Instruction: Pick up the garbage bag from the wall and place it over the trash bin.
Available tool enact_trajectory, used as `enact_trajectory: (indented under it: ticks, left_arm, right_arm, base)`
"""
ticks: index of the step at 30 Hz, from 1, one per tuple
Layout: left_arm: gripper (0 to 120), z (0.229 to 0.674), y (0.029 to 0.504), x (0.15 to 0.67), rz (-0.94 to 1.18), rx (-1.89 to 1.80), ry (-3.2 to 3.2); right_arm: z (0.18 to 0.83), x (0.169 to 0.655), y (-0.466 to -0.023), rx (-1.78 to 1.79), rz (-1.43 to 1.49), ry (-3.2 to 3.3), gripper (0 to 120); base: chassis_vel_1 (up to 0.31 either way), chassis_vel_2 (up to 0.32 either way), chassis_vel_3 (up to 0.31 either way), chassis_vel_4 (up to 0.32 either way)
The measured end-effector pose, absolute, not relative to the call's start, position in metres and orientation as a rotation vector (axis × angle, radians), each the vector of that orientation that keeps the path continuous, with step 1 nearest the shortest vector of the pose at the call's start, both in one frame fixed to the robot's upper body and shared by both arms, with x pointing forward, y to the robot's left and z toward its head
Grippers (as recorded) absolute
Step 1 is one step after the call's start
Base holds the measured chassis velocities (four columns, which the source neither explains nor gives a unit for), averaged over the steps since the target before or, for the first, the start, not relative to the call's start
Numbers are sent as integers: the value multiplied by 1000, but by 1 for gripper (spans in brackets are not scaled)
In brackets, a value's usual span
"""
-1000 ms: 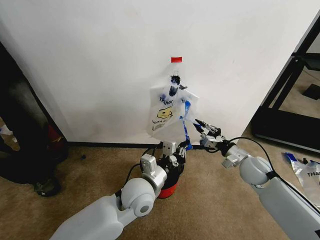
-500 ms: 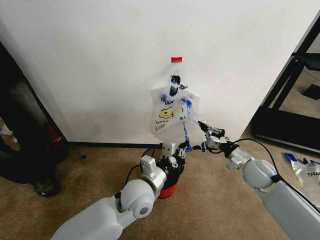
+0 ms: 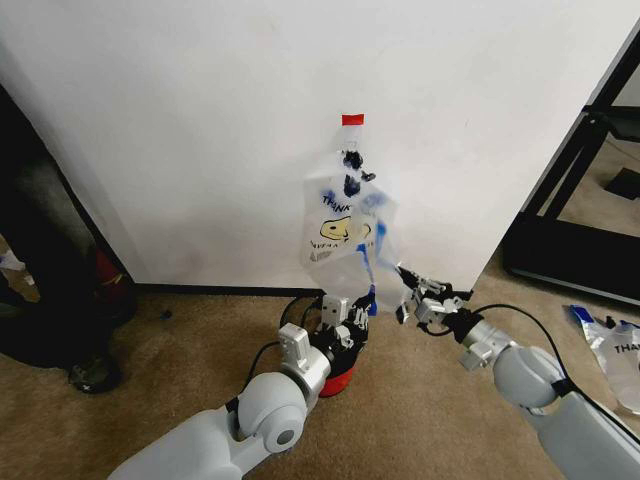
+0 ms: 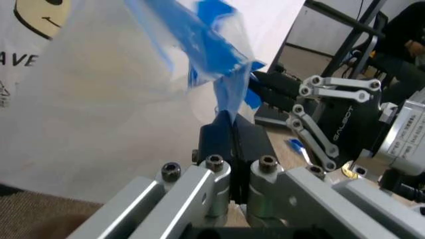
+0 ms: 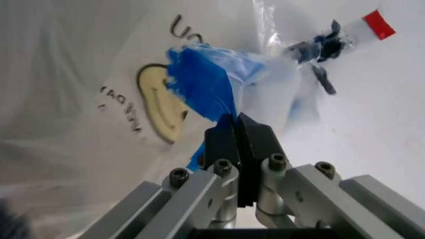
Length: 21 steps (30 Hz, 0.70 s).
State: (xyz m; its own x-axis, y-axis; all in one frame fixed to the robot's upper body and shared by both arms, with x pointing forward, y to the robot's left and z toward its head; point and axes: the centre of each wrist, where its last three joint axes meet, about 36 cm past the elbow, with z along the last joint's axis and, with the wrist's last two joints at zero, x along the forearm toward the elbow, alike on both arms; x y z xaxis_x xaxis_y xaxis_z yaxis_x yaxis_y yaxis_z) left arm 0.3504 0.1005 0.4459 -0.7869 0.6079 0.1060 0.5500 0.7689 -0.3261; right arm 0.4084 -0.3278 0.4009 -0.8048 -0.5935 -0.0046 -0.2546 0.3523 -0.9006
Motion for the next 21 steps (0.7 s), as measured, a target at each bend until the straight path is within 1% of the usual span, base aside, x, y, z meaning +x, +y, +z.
enact_trajectory:
  ticks: [8,17,21]
  left_arm:
    - [0,451,105,346,410,-915,-2784]
    - [0,488,114,350,436,-950,-2877]
    - [0,506,126,348,441,-939,-2932]
  right_arm:
    - [408,401,-326,-711,-1401,2295,0]
    - [445,388,-301,-574,-1151,2434,0]
    - [461,380,-289,-540,-1011,2499,0]
  base:
    - [0,0,0,0]
    - [0,0,0,0]
    - [0,0,0,0]
